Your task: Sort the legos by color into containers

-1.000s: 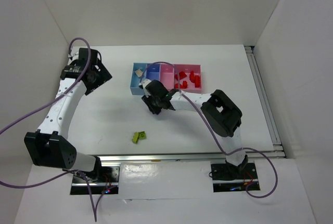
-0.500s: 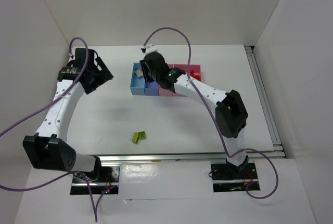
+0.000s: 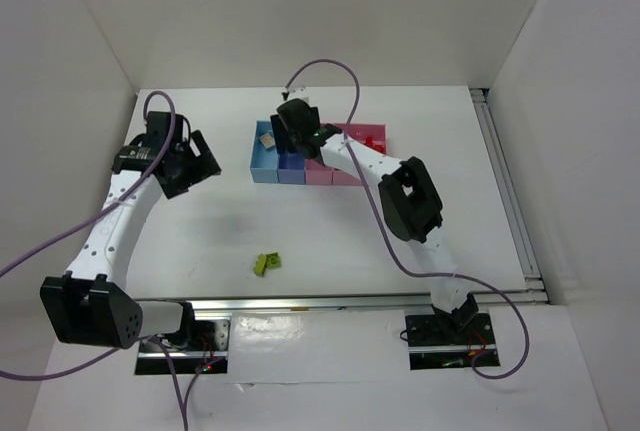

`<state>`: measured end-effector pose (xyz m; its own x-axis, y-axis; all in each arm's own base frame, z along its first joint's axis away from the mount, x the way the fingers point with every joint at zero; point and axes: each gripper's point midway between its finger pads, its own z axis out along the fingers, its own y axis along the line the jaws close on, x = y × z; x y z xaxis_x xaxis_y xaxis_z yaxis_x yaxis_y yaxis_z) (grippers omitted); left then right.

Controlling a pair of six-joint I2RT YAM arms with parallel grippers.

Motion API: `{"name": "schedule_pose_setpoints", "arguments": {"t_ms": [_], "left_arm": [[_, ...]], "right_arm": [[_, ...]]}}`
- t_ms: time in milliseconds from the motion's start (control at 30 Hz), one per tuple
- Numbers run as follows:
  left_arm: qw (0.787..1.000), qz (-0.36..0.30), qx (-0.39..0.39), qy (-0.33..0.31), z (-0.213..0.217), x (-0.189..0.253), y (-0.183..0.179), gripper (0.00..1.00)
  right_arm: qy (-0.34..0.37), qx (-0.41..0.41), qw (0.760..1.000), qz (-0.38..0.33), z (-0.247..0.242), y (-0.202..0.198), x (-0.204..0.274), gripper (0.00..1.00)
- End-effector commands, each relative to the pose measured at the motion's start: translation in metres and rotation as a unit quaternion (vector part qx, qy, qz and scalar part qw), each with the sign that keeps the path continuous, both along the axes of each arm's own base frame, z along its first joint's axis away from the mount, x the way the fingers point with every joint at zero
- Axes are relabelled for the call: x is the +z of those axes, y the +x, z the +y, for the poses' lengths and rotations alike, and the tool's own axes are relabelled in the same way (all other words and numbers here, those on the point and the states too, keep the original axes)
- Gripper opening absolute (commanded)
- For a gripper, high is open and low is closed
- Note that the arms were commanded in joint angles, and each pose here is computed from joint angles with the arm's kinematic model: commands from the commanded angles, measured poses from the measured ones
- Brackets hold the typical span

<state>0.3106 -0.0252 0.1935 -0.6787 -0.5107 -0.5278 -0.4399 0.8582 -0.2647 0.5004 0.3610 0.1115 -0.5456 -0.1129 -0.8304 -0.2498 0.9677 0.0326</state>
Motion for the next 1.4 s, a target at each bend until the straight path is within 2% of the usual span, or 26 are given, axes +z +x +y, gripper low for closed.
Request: {"name": "schedule_pose_setpoints", "arguments": {"t_ms": [0,100,133,167,233,267,300,367,400,433,467,567,633,767,933,1167,1367], "left_arm": [[1.000,-0.029,-0.010,0.003,-0.001,0.018,-0.001,0.94],[0.999,-0.034,-0.014,0.006,0.000,0.022,0.001,0.94],[0.999,-0.034,-0.014,0.006,0.000,0.022,0.001,0.94],[0.999,-0.039,-0.014,0.006,0.000,0.026,0.002,0.94],[0.999,-0.038,-0.017,0.008,0.000,0.026,0.002,0.94],[0.999,-0.038,-0.017,0.008,0.000,0.026,0.002,0.94],[0.999,-0.034,-0.018,0.009,0.000,0.024,0.000,0.94],[0.999,-0.043,-0.017,0.008,0.000,0.030,0.000,0.94],[0.999,-0.048,-0.017,0.008,0.000,0.034,0.002,0.94],[0.999,-0.047,-0.021,0.011,0.000,0.034,0.002,0.94],[0.999,-0.042,-0.021,0.011,0.000,0.032,-0.001,0.94],[0.998,-0.047,-0.022,0.017,0.002,0.036,0.001,0.94],[0.998,-0.047,-0.022,0.017,0.002,0.036,0.001,0.94],[0.999,-0.042,-0.025,0.020,0.003,0.034,0.002,0.94],[0.999,-0.042,-0.025,0.020,0.003,0.034,0.002,0.94],[0.999,-0.043,-0.022,0.016,0.002,0.033,-0.001,0.94],[0.998,-0.053,-0.016,0.023,0.005,0.039,0.000,0.94]], "right_arm": [[0.037,-0.004,0.997,-0.063,0.008,0.011,0.066,0.82],[0.032,0.004,0.997,-0.071,0.009,-0.009,0.083,0.80],[0.041,0.004,0.996,-0.081,0.004,-0.014,0.102,0.78],[0.026,0.005,0.997,-0.068,-0.001,-0.026,0.091,0.76],[0.030,0.022,0.997,-0.070,0.001,-0.053,0.108,0.65],[0.012,0.028,0.999,-0.044,-0.005,-0.072,0.085,0.62],[0.007,0.037,0.999,-0.038,-0.005,-0.086,0.081,0.59],[0.029,0.073,0.997,-0.004,0.004,-0.131,0.081,0.59],[0.013,0.085,0.996,0.027,-0.002,-0.155,0.052,0.59],[0.011,0.110,0.993,0.043,0.007,-0.182,0.044,0.61],[0.015,0.128,0.990,0.053,0.008,-0.203,0.045,0.70],[-0.008,0.182,0.978,0.100,0.017,-0.268,0.015,0.82],[-0.020,0.212,0.970,0.114,0.020,-0.295,0.003,0.87],[-0.042,0.269,0.952,0.142,0.029,-0.343,-0.020,0.88],[-0.059,0.310,0.937,0.149,0.039,-0.360,-0.043,0.88],[-0.102,0.311,0.936,0.133,0.050,-0.345,-0.068,0.83],[-0.084,0.300,0.941,0.132,0.060,-0.326,-0.076,0.82]]}}
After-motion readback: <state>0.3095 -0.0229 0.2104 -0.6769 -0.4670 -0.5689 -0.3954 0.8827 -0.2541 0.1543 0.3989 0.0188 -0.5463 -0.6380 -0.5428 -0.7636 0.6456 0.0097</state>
